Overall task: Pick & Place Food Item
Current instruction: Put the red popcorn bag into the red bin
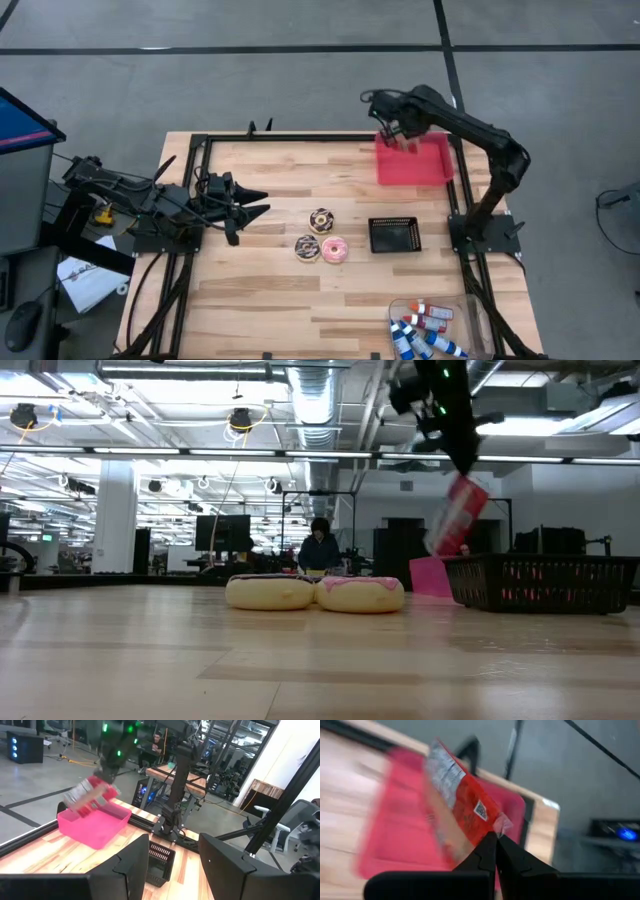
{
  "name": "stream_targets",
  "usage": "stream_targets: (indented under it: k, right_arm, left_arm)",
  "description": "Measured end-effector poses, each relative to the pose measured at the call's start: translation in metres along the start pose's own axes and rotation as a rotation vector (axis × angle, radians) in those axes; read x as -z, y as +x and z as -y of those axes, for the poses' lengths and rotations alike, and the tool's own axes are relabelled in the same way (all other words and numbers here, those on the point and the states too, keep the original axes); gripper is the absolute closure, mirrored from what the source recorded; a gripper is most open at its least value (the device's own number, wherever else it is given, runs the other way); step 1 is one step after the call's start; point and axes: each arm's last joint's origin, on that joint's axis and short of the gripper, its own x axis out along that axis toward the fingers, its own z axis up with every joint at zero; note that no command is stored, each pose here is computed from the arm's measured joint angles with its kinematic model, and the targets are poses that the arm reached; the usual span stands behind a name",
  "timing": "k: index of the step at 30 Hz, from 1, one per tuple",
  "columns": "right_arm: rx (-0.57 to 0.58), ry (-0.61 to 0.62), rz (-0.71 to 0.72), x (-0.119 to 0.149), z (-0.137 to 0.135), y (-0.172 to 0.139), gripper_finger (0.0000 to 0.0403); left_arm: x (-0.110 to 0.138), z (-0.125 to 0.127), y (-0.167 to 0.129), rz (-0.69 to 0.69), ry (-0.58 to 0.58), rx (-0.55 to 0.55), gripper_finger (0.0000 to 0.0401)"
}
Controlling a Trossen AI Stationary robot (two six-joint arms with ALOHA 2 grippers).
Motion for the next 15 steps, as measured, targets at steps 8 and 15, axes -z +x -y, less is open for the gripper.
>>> stream_targets:
  k: [8, 15]
  right_arm:
    - [0.107, 0.068, -0.114, 0.053, 0.024, 0.043, 0.0403]
    - [0.072, 0.173, -0.067, 0.079, 0.044, 0.042, 0.0403]
  left_arm:
    - [0.0, 0.0, 0.0, -0.004, 0.001, 0.006, 0.0234]
    - [0.001, 0.0, 0.0, -0.015, 0.002, 0.018, 0.0234]
